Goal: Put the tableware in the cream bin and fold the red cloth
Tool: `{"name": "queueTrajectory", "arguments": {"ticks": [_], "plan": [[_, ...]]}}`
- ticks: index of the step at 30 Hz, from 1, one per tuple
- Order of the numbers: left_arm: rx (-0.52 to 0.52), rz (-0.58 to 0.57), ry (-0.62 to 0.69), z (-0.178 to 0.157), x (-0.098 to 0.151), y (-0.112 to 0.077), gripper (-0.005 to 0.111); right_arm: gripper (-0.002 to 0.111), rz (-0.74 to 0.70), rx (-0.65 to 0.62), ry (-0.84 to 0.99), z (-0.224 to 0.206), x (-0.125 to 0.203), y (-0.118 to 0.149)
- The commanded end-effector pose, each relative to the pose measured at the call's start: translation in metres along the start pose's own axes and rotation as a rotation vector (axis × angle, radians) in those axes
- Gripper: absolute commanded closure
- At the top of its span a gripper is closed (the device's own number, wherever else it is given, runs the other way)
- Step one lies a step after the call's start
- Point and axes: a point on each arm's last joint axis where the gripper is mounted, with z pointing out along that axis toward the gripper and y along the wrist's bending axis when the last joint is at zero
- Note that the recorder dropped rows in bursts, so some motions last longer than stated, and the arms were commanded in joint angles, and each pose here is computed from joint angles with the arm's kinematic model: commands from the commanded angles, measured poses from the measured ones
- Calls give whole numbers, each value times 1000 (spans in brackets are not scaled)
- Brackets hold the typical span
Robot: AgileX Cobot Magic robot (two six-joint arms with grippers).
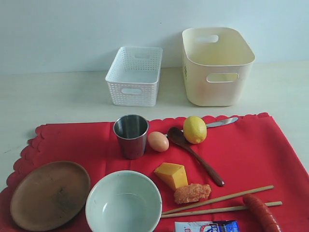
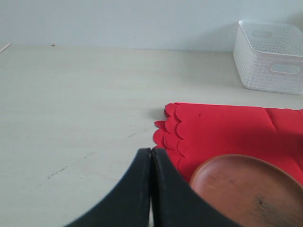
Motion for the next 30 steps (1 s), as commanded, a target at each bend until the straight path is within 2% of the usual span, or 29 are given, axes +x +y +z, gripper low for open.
{"name": "queueTrajectory", "arguments": {"ticks": [1,15,30], "plan": [[-3,-5,-13,0,0,0,107,108,-6,1,37,12,-13,1],[-3,-5,-13,0,0,0,107,108,-10,4,121,61,-65,5],[-3,-5,-13,0,0,0,107,108,-11,4,145,71,-66,6]]}}
